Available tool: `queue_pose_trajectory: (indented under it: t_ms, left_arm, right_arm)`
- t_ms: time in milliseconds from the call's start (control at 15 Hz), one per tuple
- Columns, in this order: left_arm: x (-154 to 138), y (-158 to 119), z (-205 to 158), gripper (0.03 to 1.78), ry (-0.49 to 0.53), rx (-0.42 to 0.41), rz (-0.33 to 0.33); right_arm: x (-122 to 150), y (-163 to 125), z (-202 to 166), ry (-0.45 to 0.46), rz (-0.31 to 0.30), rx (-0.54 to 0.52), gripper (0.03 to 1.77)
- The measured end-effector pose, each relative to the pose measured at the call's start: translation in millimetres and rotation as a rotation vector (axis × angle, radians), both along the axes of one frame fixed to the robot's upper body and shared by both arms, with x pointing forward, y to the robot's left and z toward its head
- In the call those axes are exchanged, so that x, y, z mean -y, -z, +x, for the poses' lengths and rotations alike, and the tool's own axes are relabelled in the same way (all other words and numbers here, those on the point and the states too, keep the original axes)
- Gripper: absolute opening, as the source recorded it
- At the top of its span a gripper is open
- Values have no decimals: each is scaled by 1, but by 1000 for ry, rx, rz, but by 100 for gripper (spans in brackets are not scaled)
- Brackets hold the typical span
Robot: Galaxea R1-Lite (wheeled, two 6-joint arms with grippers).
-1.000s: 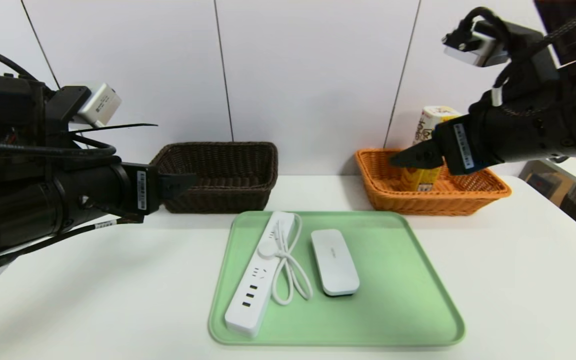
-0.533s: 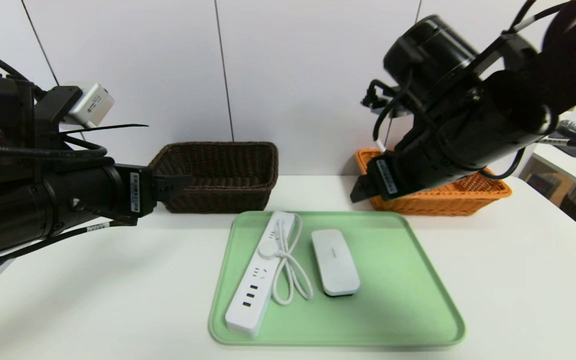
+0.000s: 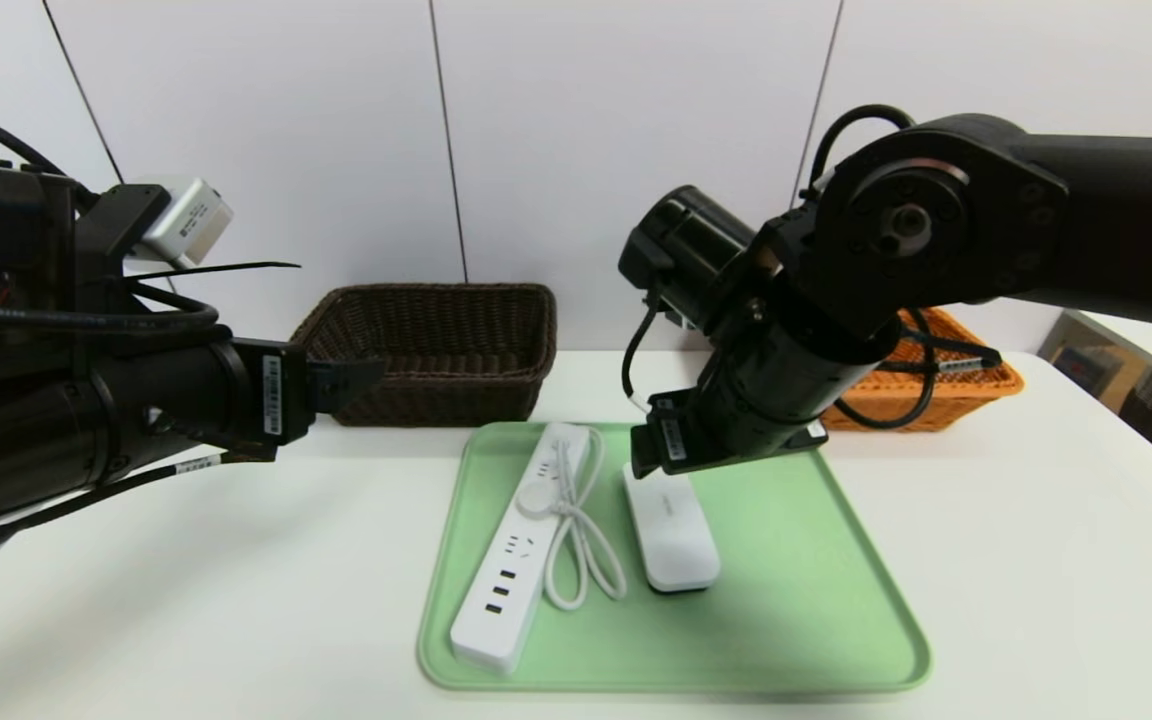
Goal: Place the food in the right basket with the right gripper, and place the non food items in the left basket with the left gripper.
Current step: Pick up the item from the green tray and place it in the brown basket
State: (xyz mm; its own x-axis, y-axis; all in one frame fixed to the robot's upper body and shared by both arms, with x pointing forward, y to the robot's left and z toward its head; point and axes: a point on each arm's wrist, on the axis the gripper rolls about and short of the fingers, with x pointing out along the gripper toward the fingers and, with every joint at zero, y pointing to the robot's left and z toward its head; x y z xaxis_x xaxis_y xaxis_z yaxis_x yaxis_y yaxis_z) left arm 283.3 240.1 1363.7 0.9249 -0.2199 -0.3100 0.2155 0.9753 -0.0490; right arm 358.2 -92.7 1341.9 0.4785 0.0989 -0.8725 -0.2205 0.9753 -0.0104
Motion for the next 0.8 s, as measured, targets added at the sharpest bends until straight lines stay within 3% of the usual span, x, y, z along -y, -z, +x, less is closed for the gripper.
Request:
queue_pose_trajectory:
  t_ms: [267, 800]
  left_arm:
    - [0, 1, 0, 169, 2, -3, -1]
    - [1, 2, 1, 169, 6, -7, -1]
  right_arm:
    - [-8, 14, 5, 41, 25, -55, 169]
    - [-17, 43, 19, 73, 11, -128, 170]
